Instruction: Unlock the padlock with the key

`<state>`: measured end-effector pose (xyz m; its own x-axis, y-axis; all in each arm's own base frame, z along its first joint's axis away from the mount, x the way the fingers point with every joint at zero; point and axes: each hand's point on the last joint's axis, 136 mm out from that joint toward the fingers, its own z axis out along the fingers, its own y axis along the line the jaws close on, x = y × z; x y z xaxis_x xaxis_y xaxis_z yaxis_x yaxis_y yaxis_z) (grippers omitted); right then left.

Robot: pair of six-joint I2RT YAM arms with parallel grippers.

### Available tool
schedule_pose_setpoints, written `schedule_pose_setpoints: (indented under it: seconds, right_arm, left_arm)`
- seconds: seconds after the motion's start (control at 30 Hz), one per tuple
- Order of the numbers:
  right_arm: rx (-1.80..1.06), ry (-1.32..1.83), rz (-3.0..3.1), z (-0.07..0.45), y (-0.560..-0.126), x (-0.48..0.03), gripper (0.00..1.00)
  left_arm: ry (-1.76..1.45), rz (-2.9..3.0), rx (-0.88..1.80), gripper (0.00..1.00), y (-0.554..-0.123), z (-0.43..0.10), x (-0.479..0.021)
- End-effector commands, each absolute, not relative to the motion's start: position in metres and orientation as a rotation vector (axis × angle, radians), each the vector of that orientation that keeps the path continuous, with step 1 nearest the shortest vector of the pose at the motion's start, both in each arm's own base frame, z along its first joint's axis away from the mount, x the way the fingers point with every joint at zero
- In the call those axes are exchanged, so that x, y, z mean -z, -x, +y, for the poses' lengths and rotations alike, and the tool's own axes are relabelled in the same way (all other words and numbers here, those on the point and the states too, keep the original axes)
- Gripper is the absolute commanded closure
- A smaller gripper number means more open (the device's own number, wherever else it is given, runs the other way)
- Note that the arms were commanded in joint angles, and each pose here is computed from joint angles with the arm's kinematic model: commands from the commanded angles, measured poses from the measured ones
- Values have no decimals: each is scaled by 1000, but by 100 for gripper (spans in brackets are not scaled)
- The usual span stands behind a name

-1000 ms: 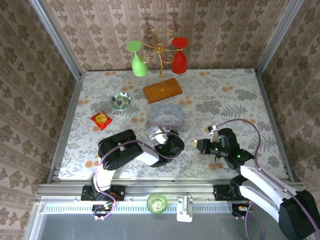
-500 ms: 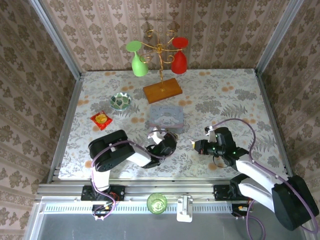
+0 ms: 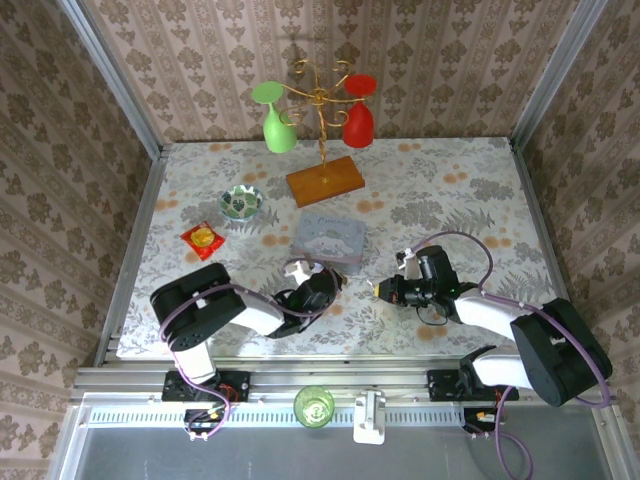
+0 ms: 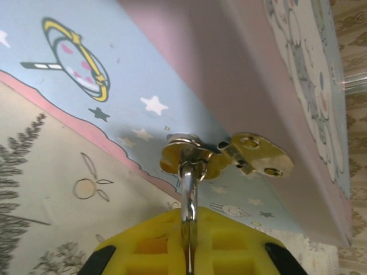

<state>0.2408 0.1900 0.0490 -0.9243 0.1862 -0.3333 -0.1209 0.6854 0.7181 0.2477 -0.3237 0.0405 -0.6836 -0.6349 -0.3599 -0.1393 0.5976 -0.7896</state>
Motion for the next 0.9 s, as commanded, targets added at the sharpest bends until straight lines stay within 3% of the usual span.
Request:
schedule_pose_setpoints:
  seconds: [0.0, 0.33, 0.6, 0.7, 0.87]
  right_arm:
    - [-1106, -20, 2453, 193, -256, -69, 100]
    - [-981, -22, 2419, 179, -278, -88, 100]
    - [-924, -4, 2312, 179, -339, -136, 100]
    - [-930, 1, 2315, 189, -366, -136, 100]
    - [-898, 5, 2313, 197, -406, -134, 100]
  left_arm:
    - [567, 2260, 827, 92, -245, -304, -17]
    - [574, 2315, 669, 75, -248, -303, -2]
    - [585, 2268, 587, 71, -252, -305, -16]
    - [527, 2240, 568, 66, -254, -315, -23]
    - [654, 2228, 655, 66, -249, -321, -4]
